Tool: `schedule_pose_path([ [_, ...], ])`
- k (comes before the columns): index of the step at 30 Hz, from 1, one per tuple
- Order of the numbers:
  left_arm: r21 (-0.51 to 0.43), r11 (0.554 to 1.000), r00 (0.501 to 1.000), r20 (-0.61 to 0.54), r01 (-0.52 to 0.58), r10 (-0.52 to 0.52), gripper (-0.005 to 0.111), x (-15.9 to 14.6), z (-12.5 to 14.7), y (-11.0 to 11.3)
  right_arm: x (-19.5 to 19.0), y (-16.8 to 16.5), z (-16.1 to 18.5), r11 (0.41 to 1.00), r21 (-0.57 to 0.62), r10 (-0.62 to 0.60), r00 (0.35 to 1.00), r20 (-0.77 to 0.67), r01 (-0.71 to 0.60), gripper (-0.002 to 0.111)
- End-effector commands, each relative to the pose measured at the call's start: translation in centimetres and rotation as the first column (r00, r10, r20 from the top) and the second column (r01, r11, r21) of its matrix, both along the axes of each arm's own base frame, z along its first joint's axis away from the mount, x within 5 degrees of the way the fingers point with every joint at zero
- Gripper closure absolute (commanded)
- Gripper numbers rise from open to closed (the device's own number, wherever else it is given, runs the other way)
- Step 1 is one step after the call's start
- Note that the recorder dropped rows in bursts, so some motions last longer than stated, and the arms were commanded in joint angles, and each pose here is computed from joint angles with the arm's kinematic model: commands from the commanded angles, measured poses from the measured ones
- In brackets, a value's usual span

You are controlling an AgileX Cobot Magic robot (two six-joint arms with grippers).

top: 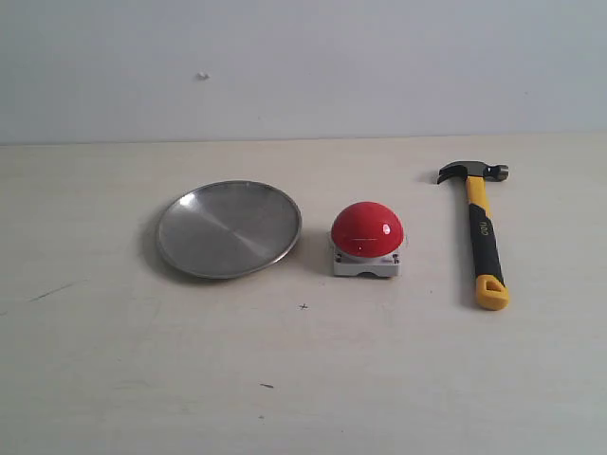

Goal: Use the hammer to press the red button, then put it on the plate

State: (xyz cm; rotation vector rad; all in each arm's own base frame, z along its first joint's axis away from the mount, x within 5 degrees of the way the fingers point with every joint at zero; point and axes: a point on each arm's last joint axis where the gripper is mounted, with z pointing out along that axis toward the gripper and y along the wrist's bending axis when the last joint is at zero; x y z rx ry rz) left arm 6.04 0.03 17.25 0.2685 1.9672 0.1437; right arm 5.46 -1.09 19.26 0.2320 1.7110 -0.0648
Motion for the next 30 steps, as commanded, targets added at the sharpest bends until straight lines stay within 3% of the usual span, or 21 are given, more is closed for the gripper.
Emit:
schedule_pose_path([
  [1,0.007,1.000,1.000,0.011,-0.001,0.001,0.107,0.0,0.1,0.0,0.0,0.0,0.1,1.000,-0.014,-0.001,1.000,0.026,0.001,0.108],
  [5,0.007,1.000,1.000,0.011,-0.001,0.001,0.107,0.0,0.1,0.0,0.1,0.2,1.7,0.995,0.094,0.006,0.975,0.222,-0.028,0.108],
  [10,0.007,1.000,1.000,0.011,-0.001,0.001,0.107,0.0,0.1,0.0,-0.3,0.2,3.9,0.970,0.225,-0.026,0.878,0.477,-0.094,0.108],
  [15,0.007,1.000,1.000,0.011,-0.001,0.001,0.107,0.0,0.1,0.0,-1.8,0.1,7.3,0.936,0.268,-0.058,0.650,0.758,-0.229,0.108],
  [17,0.007,1.000,1.000,0.011,-0.001,0.001,0.107,0.0,0.1,0.0,-2.0,0.2,9.9,0.939,0.253,-0.052,0.634,0.772,-0.232,0.108],
  [20,0.007,1.000,1.000,0.011,-0.001,0.001,0.107,0.0,0.1,0.0,-0.6,0.0,14.5,0.955,0.235,-0.040,0.703,0.710,-0.183,0.108],
  [23,0.007,1.000,1.000,0.011,-0.001,0.001,0.107,0.0,0.1,0.0,3.8,-0.5,17.5,0.965,0.237,-0.035,0.842,0.539,-0.112,0.108],
  [26,0.007,1.000,1.000,0.011,-0.001,0.001,0.107,0.0,0.1,0.0,11.0,-1.4,18.0,0.967,0.251,-0.022,0.979,0.205,-0.031,0.108],
  [28,0.007,1.000,1.000,0.011,-0.001,0.001,0.107,0.0,0.1,0.0,15.9,-2.1,17.5,0.968,0.252,-0.001,0.999,-0.043,0.012,0.108],
  [30,0.007,1.000,1.000,0.011,-0.001,0.001,0.107,0.0,0.1,0.0,20.6,-2.6,16.3,0.968,0.249,0.029,0.963,-0.267,0.040,0.108],
])
